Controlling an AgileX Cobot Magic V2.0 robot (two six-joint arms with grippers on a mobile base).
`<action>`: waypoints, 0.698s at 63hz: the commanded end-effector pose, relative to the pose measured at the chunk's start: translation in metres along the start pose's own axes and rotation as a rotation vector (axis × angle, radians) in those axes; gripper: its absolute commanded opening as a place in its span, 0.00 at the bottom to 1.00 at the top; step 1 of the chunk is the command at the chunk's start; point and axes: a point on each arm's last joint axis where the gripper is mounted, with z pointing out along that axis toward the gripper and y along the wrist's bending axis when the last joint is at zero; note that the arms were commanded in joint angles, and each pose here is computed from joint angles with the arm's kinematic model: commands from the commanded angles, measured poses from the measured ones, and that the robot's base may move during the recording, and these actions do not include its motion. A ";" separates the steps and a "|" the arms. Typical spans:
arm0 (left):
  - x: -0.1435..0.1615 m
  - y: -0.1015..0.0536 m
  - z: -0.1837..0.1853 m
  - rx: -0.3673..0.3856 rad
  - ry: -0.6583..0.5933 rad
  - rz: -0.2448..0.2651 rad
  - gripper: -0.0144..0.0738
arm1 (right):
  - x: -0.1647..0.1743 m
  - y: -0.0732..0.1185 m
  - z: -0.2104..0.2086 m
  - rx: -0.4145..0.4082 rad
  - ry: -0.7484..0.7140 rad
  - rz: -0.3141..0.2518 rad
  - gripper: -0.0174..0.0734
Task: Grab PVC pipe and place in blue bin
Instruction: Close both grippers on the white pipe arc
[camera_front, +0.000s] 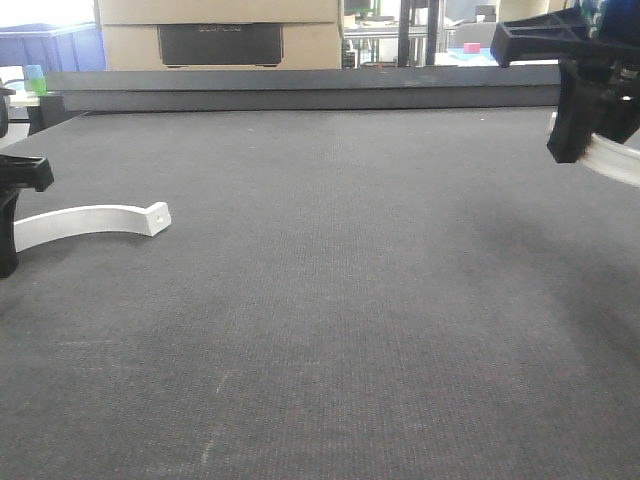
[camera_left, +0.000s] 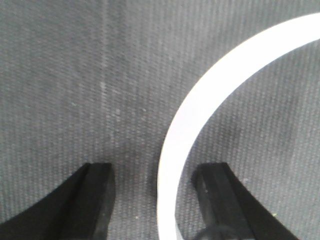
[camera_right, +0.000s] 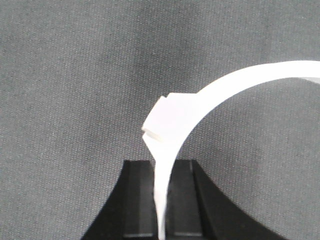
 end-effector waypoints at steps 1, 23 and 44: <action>0.000 0.000 0.000 0.010 0.011 -0.018 0.48 | -0.003 0.000 -0.006 -0.002 -0.034 -0.014 0.01; 0.001 -0.001 -0.001 0.019 0.023 -0.025 0.04 | -0.003 0.000 -0.006 -0.003 -0.037 -0.014 0.01; 0.011 -0.004 -0.059 0.082 -0.101 -0.054 0.04 | -0.002 -0.002 -0.049 -0.043 -0.205 -0.009 0.01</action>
